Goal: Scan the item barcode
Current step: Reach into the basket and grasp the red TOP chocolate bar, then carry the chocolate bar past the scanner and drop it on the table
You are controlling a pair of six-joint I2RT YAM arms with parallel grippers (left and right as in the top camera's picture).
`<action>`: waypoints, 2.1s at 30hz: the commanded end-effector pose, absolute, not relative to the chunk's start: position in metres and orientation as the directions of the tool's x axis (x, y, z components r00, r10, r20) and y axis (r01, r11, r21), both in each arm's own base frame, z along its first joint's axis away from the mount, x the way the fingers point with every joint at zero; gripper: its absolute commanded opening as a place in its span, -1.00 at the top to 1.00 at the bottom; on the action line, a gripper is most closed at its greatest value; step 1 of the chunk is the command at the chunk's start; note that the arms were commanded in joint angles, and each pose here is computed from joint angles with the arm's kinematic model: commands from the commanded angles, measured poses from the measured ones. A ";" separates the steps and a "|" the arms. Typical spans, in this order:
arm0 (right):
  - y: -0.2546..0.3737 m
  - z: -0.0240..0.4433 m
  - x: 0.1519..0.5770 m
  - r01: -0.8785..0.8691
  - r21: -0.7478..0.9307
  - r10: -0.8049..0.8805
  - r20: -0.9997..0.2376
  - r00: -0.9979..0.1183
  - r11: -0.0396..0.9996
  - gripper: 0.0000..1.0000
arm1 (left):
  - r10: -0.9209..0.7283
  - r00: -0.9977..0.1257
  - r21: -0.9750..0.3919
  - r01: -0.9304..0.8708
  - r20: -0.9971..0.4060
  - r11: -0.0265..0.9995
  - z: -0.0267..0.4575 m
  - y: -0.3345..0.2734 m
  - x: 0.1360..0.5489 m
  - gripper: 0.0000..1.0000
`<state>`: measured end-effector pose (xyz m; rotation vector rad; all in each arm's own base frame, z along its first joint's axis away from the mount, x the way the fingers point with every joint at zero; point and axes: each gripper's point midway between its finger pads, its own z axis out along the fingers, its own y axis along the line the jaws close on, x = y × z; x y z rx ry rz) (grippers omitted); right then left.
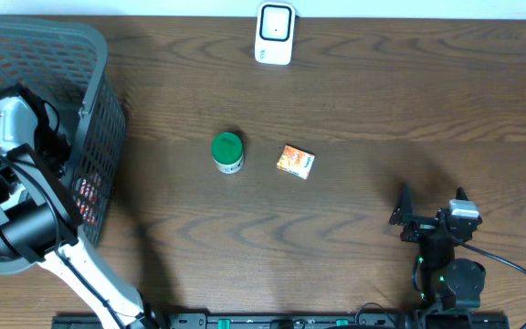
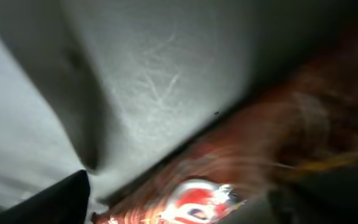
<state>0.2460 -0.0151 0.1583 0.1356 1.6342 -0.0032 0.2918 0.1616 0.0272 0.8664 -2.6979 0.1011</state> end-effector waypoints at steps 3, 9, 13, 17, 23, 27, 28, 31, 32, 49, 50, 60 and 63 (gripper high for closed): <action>-0.014 0.158 0.246 0.086 0.068 0.073 -0.995 -0.063 0.994 -0.99 | -0.576 -0.759 0.121 -0.569 0.303 0.813 0.022 0.175 0.284 -0.30; -0.014 0.158 0.246 0.086 0.068 0.073 -0.995 -0.064 0.994 -0.98 | -0.599 -0.748 0.158 -0.580 0.285 0.799 0.022 0.182 0.283 0.31; -0.014 0.158 0.246 0.086 0.068 0.073 -0.995 -0.064 0.994 -0.99 | -0.629 -0.730 0.183 -0.603 0.267 0.777 0.025 0.187 0.284 0.84; -0.014 0.158 0.246 0.086 0.068 0.073 -0.995 -0.063 0.994 -0.99 | -0.660 -0.715 0.187 -0.633 0.231 0.751 0.046 0.197 0.293 0.85; -0.014 0.158 0.246 0.086 0.068 0.073 -0.995 -0.063 0.994 -0.99 | -0.715 -0.699 0.104 -0.710 0.020 0.696 0.139 0.214 0.331 0.85; -0.014 0.158 0.246 0.086 0.068 0.073 -0.995 -0.064 0.994 -0.98 | -0.707 -0.669 -0.210 -0.675 -0.230 0.707 0.249 0.190 0.370 0.85; -0.014 0.158 0.246 0.086 0.068 0.073 -0.995 -0.063 0.994 -0.98 | -0.706 -0.653 -0.302 -0.638 -0.275 0.708 0.275 0.177 0.376 0.85; -0.014 0.158 0.246 0.086 0.068 0.073 -0.995 -0.063 0.994 -0.98 | -0.687 -0.623 -0.554 -0.445 -0.374 0.704 0.352 0.125 0.382 0.85; -0.014 0.158 0.246 0.086 0.068 0.073 -0.995 -0.063 0.994 -0.98 | -0.666 -0.623 -0.597 -0.368 -0.411 0.713 0.374 0.108 0.381 0.87; -0.014 0.158 0.246 0.086 0.068 0.073 -0.995 -0.063 0.994 -0.98 | 0.182 -0.876 -0.496 0.412 -0.447 0.764 0.318 -0.259 0.368 0.85; -0.014 0.158 0.246 0.086 0.068 0.073 -0.995 -0.063 0.994 -0.99 | 0.231 -0.879 -0.491 0.431 -0.417 0.757 0.299 -0.273 0.368 0.85; -0.014 0.158 0.246 0.086 0.068 0.073 -0.995 -0.063 0.994 -0.99 | 0.455 -0.882 -0.455 0.458 -0.125 0.764 0.116 -0.361 0.361 0.85; -0.014 0.158 0.246 0.086 0.068 0.073 -0.995 -0.063 0.994 -0.98 | 0.458 -0.887 -0.455 0.435 -0.065 0.777 0.080 -0.373 0.357 0.85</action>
